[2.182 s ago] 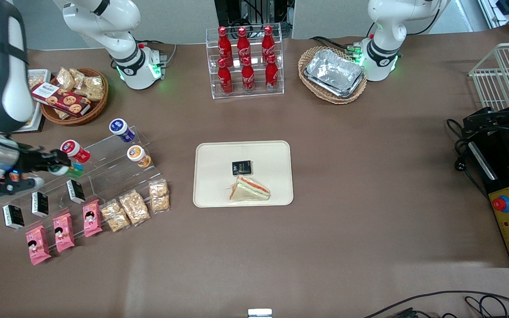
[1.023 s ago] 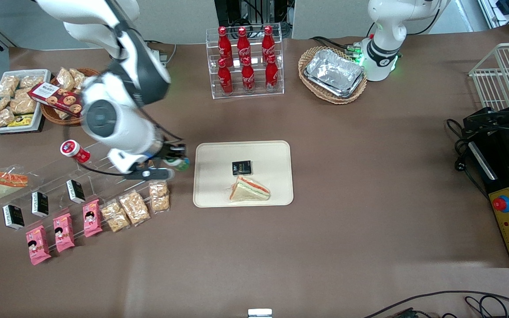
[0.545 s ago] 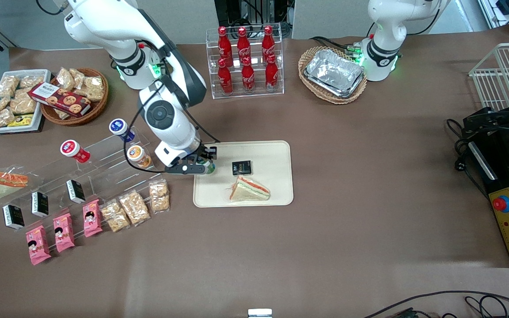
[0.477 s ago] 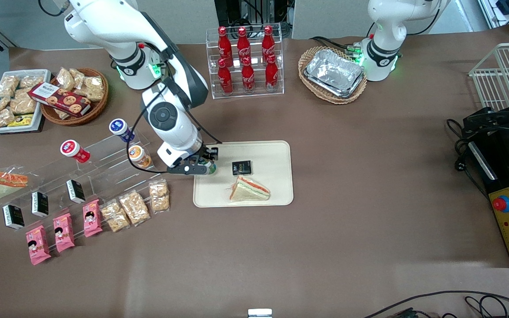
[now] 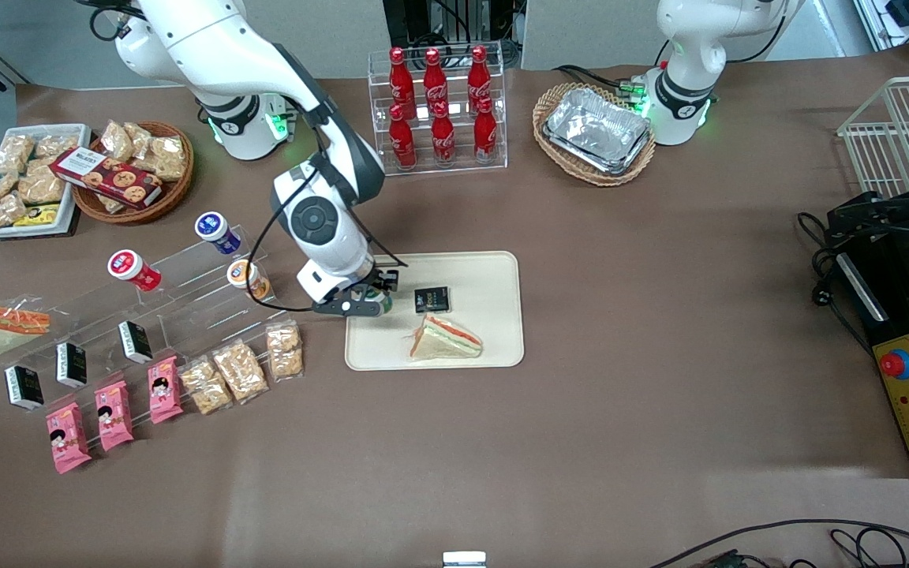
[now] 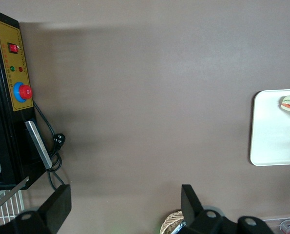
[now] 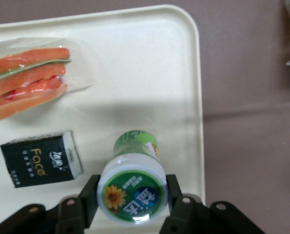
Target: Place green gum on tray
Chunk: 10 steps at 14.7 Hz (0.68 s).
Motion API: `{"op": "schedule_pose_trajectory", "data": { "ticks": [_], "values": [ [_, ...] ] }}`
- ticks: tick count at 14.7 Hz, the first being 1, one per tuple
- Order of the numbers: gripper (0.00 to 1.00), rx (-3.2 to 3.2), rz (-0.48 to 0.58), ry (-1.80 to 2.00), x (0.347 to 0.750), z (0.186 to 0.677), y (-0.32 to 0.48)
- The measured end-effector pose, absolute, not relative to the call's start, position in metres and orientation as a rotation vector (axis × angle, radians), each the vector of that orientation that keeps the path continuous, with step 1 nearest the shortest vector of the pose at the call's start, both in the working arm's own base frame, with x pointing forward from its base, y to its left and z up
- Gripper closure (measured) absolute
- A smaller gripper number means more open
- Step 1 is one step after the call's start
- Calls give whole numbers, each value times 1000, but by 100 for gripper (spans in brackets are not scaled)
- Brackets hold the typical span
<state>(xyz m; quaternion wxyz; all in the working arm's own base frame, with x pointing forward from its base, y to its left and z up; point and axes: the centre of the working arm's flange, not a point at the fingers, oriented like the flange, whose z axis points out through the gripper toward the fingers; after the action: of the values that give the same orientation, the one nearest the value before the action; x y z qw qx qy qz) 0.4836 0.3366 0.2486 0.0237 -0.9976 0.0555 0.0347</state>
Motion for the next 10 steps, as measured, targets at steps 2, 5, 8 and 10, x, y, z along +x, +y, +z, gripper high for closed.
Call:
{"op": "schedule_pose_trajectory", "data": {
  "ticks": [2, 5, 8, 10],
  "values": [
    [31, -3087, 99, 188, 481, 245, 342],
    [4, -3081, 75, 225, 492, 250, 331],
    [0, -3063, 33, 238, 520, 272, 297],
    [0, -3055, 33, 242, 535, 296, 266]
  ]
}}
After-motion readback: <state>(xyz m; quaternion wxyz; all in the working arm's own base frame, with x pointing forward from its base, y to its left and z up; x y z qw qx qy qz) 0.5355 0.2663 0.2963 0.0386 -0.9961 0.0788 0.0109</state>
